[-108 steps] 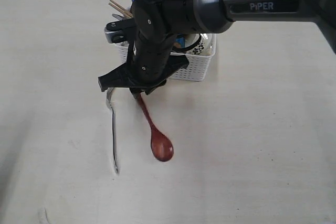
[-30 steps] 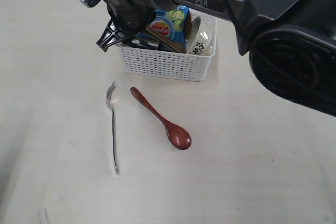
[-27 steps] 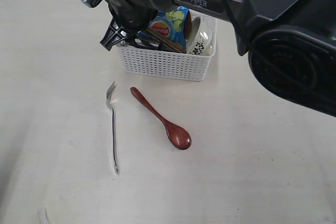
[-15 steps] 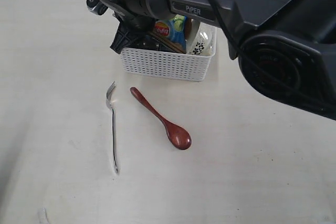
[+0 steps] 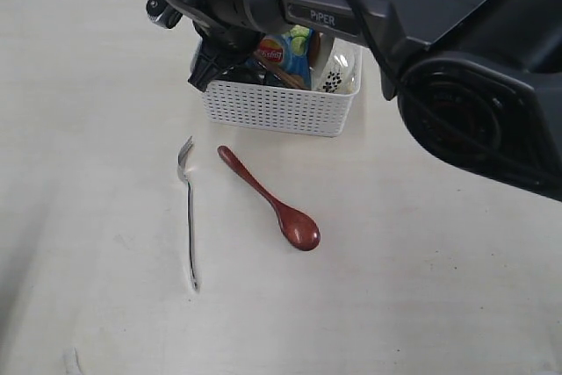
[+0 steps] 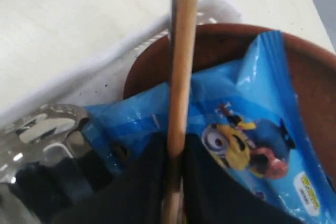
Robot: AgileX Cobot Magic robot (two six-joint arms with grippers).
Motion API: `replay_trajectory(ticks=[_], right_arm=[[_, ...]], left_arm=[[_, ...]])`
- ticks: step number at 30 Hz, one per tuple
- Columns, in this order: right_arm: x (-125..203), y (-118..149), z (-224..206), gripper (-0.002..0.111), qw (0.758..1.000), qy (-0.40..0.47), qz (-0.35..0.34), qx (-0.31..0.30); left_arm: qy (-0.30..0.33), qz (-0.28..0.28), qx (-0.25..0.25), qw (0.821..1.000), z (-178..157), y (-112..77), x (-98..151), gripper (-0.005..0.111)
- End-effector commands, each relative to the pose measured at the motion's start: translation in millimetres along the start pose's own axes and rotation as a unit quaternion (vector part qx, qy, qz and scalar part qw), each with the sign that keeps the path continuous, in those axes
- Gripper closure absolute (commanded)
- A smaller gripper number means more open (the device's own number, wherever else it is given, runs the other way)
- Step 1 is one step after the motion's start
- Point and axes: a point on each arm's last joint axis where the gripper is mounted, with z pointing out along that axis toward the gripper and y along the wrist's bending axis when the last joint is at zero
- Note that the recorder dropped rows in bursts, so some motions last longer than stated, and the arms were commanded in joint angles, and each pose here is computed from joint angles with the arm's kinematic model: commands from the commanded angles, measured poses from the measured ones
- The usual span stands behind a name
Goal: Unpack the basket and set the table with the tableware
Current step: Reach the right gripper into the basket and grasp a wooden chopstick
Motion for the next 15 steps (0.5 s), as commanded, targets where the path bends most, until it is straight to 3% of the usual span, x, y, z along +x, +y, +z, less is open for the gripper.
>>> replay_trajectory(ticks=[1, 15], right_arm=[[0, -5, -12, 0.109, 1.0, 0.005, 0.017, -0.01], [-11, -32, -57, 0.109, 0.998, -0.048, 0.041, -0.002]], left_arm=[[-0.003, -0.004, 0.0, 1.0, -1, 0.1, -1, 0.107], [-0.003, -0.003, 0.0, 1.0, -1, 0.1, -1, 0.107]])
